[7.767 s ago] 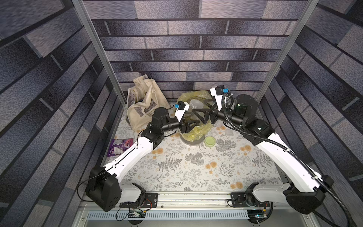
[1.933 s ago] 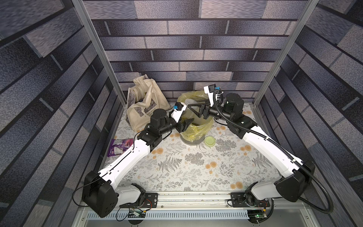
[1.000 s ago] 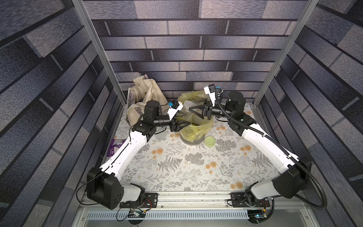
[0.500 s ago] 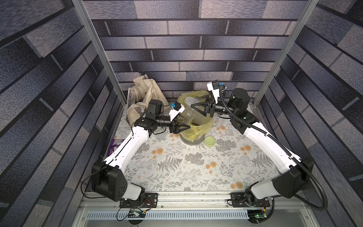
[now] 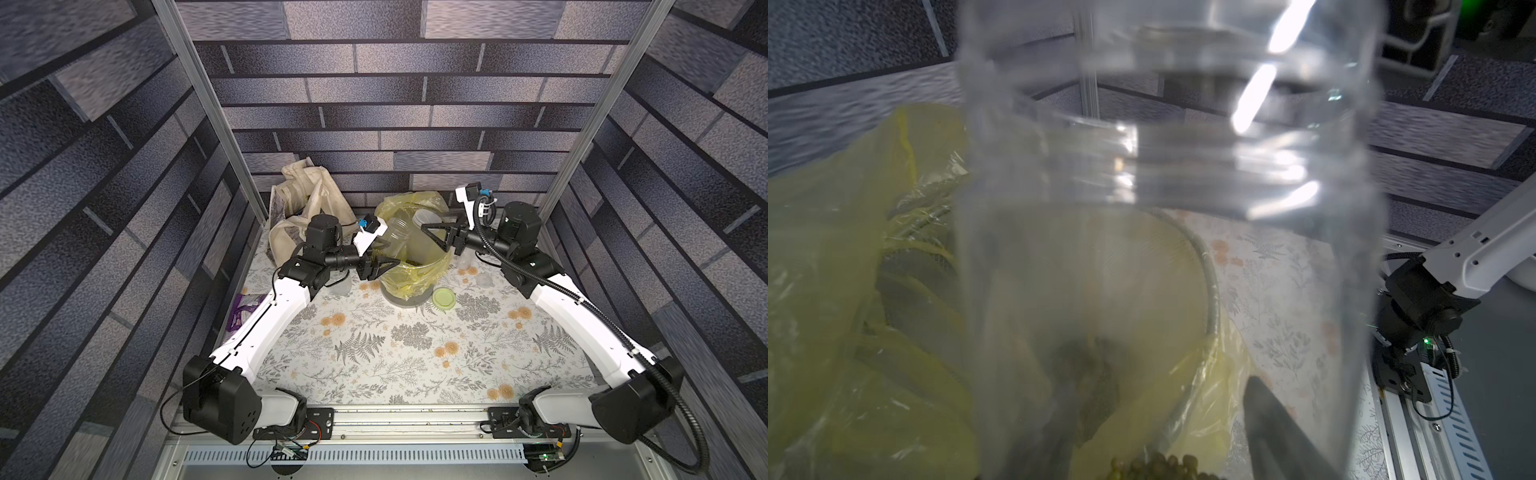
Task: Empty moldy mung beans from jars
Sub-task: Place the lid at the center of the board.
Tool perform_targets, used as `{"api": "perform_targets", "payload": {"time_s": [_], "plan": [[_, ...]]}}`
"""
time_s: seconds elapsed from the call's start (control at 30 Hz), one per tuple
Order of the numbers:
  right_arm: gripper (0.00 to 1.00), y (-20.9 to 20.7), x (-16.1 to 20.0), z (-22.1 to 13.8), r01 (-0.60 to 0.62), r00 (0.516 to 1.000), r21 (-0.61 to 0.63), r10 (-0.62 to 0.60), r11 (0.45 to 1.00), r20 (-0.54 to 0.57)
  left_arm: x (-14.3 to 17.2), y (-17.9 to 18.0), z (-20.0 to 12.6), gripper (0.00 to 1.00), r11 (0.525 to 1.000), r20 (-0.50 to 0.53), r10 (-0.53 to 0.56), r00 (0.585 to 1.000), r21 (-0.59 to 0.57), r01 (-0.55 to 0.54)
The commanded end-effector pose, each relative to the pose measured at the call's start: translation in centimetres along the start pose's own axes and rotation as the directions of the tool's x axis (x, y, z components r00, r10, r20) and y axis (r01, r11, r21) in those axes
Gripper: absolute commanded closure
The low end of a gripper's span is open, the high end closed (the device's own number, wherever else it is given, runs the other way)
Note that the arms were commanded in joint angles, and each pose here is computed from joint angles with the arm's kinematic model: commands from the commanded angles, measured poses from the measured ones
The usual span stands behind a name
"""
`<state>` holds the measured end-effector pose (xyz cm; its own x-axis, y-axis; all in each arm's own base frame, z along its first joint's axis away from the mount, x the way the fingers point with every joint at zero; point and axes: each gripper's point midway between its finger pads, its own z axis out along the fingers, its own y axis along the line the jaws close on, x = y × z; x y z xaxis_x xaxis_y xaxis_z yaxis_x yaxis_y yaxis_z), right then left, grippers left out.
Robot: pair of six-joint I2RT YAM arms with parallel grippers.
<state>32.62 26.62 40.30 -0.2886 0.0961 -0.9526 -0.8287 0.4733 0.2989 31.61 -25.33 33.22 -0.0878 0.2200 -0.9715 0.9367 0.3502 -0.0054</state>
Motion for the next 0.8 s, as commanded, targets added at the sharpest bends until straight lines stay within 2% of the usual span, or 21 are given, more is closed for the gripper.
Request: {"api": "perform_targets", "payload": {"time_s": [0.0, 0.13, 0.23, 0.33, 0.43, 0.63, 0.77], "plan": [[0.56, -1.8, 0.6, -2.3, 0.037, 0.999, 0.154, -0.040, 0.987, 0.020, -2.7, 0.1, -1.0, 0.50, 0.995, 0.068, 0.053, 0.996, -0.086, -0.048], [0.56, -3.1, 2.6, -4.6, 0.045, 0.999, 0.279, -0.047, 0.959, 0.000, -3.0, 0.3, -1.0, 0.50, 0.992, 0.077, 0.049, 0.996, -0.119, -0.040], [0.57, -4.7, 5.2, -6.7, 0.036, 0.999, 0.395, -0.038, 0.918, -0.003, -3.1, 0.4, -1.0, 0.49, 0.990, 0.089, 0.041, 0.995, -0.141, -0.028], [0.57, -6.7, 7.8, -9.1, 0.018, 0.999, 0.524, -0.030, 0.851, 0.013, -3.2, 0.7, -1.0, 0.49, 0.984, 0.101, 0.041, 0.994, -0.175, -0.023], [0.57, -8.6, 11.3, -10.8, 0.020, 1.000, 0.615, -0.006, 0.788, -0.025, -3.4, 0.9, -1.0, 0.49, 0.979, 0.102, 0.034, 0.994, -0.205, -0.012], [0.57, -13.0, 17.4, -13.6, -0.060, 0.997, 0.783, 0.070, 0.619, 0.022, -3.8, 0.2, -0.4, 0.48, 0.978, 0.122, 0.025, 0.992, -0.209, 0.001], [0.57, -15.8, 20.7, -14.5, -0.043, 0.995, 0.862, 0.098, 0.505, -0.007, -3.8, -0.7, -0.1, 0.48, 0.980, 0.112, 0.036, 0.993, -0.197, -0.013]]}}
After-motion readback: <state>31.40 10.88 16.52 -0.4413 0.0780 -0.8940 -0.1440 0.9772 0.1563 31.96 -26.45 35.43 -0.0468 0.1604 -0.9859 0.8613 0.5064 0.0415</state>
